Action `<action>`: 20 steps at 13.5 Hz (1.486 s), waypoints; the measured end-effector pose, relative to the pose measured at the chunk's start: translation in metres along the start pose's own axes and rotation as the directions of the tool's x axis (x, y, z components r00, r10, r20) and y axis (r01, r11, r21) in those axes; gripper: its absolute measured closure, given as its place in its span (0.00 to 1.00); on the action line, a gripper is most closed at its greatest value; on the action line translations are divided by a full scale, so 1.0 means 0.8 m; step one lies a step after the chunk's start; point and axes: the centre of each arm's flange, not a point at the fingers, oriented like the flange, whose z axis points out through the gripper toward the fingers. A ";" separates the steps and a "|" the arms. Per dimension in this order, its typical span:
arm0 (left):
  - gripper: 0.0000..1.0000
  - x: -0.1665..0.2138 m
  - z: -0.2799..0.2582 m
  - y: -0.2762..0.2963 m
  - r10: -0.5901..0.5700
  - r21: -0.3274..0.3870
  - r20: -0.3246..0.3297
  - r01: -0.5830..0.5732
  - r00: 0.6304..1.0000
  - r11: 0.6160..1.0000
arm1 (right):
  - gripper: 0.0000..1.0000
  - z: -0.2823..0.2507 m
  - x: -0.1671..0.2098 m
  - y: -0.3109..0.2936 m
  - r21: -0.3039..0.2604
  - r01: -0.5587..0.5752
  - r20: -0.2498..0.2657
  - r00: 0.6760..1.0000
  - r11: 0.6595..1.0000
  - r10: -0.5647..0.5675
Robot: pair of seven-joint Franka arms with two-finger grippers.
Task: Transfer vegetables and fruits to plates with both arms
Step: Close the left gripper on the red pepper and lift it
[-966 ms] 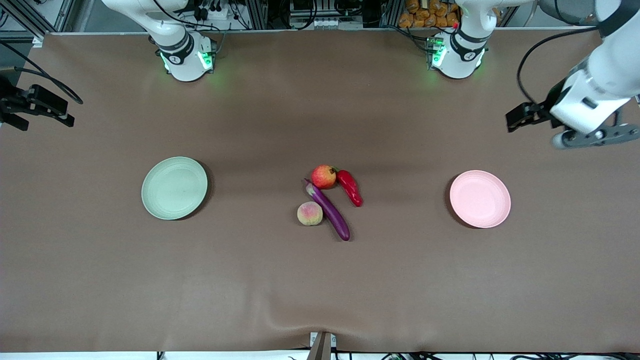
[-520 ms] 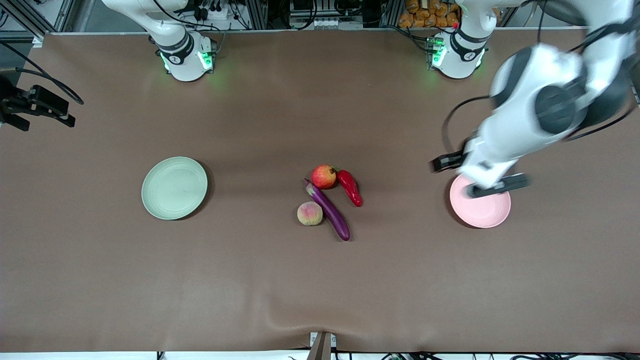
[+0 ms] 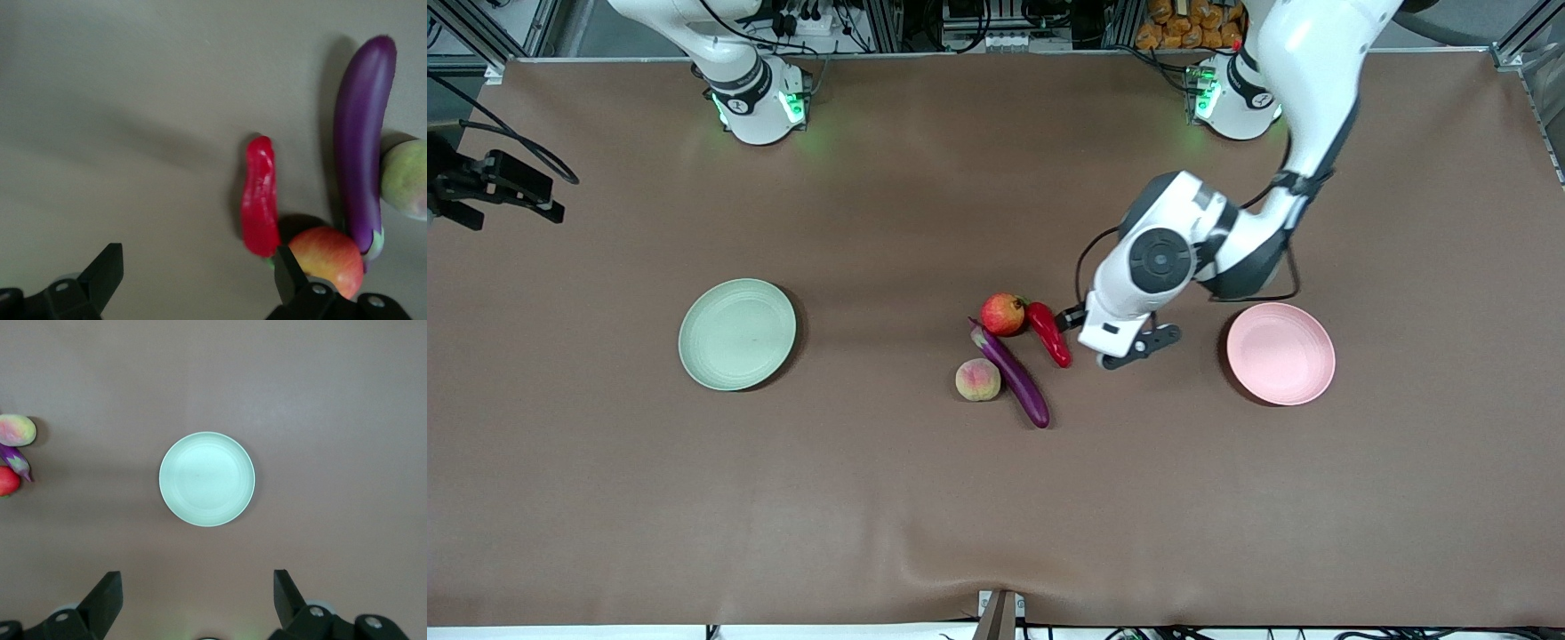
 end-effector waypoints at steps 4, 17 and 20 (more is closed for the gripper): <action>0.02 -0.016 0.062 0.016 -0.078 -0.038 -0.021 0.077 0.997 0.996 | 0.00 0.008 -0.001 0.001 0.003 -0.002 0.036 0.999 1.000 0.002; 0.65 0.012 0.117 0.010 -0.106 -0.014 -0.043 0.106 0.993 0.994 | 0.00 0.013 -0.004 0.001 0.005 -0.002 0.062 0.998 1.000 0.002; 0.65 0.104 0.019 -0.065 -0.010 0.038 -0.070 0.013 0.998 0.999 | 0.00 0.013 -0.004 0.002 0.005 -0.003 0.063 0.998 1.000 0.003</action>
